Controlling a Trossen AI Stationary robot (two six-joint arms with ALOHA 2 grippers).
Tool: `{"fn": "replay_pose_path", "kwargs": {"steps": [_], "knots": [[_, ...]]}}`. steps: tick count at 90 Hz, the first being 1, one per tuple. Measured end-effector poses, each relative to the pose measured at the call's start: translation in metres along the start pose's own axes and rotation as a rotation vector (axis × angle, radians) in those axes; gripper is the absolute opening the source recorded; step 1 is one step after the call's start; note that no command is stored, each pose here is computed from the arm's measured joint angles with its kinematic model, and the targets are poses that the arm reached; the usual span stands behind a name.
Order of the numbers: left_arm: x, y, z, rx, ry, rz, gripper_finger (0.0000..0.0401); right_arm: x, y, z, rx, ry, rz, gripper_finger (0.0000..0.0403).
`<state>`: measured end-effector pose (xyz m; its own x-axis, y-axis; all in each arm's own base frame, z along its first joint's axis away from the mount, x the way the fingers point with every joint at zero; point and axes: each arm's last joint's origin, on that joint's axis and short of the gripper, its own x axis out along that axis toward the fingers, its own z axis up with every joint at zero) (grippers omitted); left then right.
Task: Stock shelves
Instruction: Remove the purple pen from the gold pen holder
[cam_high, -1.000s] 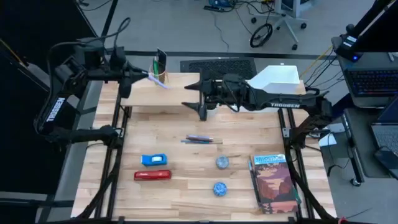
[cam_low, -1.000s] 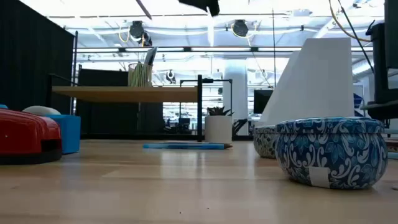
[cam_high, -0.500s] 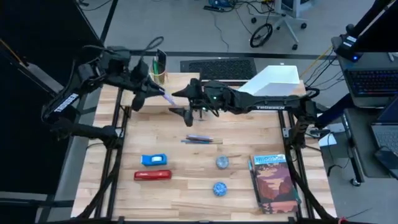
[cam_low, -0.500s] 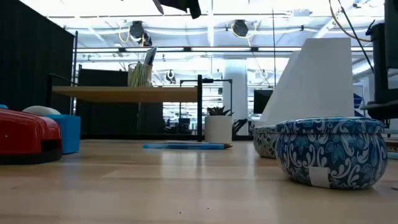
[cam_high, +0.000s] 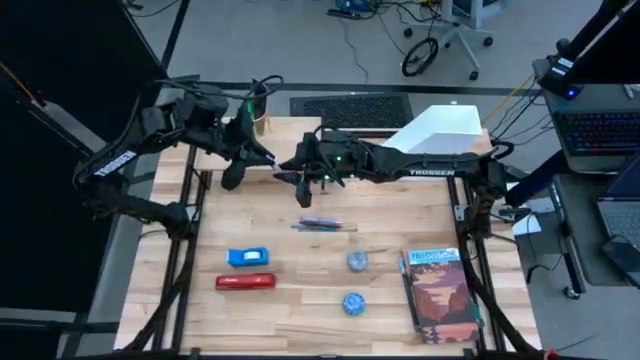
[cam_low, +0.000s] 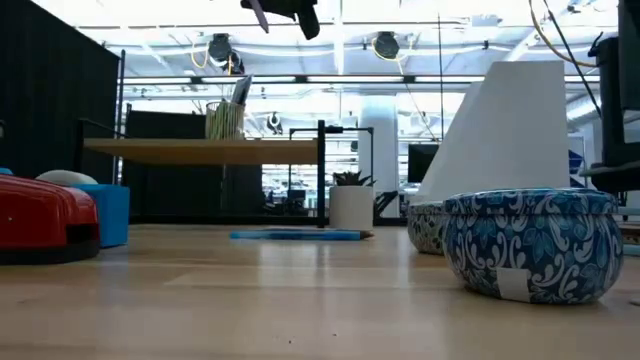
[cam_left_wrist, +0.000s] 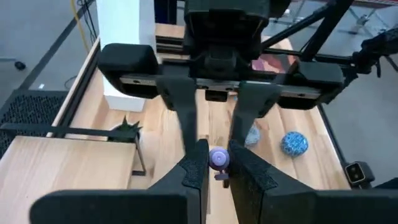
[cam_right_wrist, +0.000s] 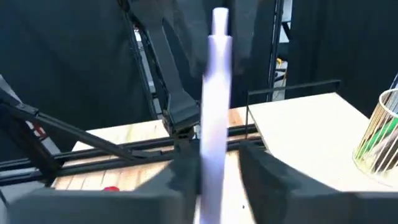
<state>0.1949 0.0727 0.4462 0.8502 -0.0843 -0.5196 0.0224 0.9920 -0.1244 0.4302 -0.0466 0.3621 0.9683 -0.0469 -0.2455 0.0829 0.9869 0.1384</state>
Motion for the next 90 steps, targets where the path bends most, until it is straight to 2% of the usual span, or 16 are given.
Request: {"fn": "replay_pose_path", "kwargs": {"steps": [8, 26, 38, 46, 59, 72, 90], "knots": [[0.000, 0.000, -0.001, -0.003, 0.006, 0.000, 0.0032, 0.000, 0.000, -0.002, 0.001, 0.020, -0.001, 0.0020], [0.001, 0.000, -0.001, -0.008, 0.014, 0.000, 0.0032, -0.001, 0.001, -0.003, 0.026, 0.048, -0.004, 0.0030], [0.002, 0.001, -0.003, 0.002, 0.030, 0.021, 0.0038, -0.003, 0.003, -0.007, 0.028, 0.096, -0.008, 0.0021], [-0.001, 0.002, -0.004, 0.038, 0.052, 0.081, 0.0062, -0.003, 0.003, -0.019, 0.034, 0.201, -0.020, 0.0021], [-0.002, 0.005, -0.009, 0.033, 0.119, 0.205, 0.0121, -0.005, 0.004, -0.034, 0.047, 0.344, -0.040, 0.0021], [-0.003, 0.006, -0.014, 0.036, 0.181, 0.266, 0.0173, -0.009, 0.002, -0.057, 0.056, 0.503, -0.071, 0.0023], [-0.006, 0.007, -0.018, 0.038, 0.222, 0.355, 0.0200, -0.006, 0.003, -0.104, 0.045, 0.633, -0.066, 0.0023]]}}
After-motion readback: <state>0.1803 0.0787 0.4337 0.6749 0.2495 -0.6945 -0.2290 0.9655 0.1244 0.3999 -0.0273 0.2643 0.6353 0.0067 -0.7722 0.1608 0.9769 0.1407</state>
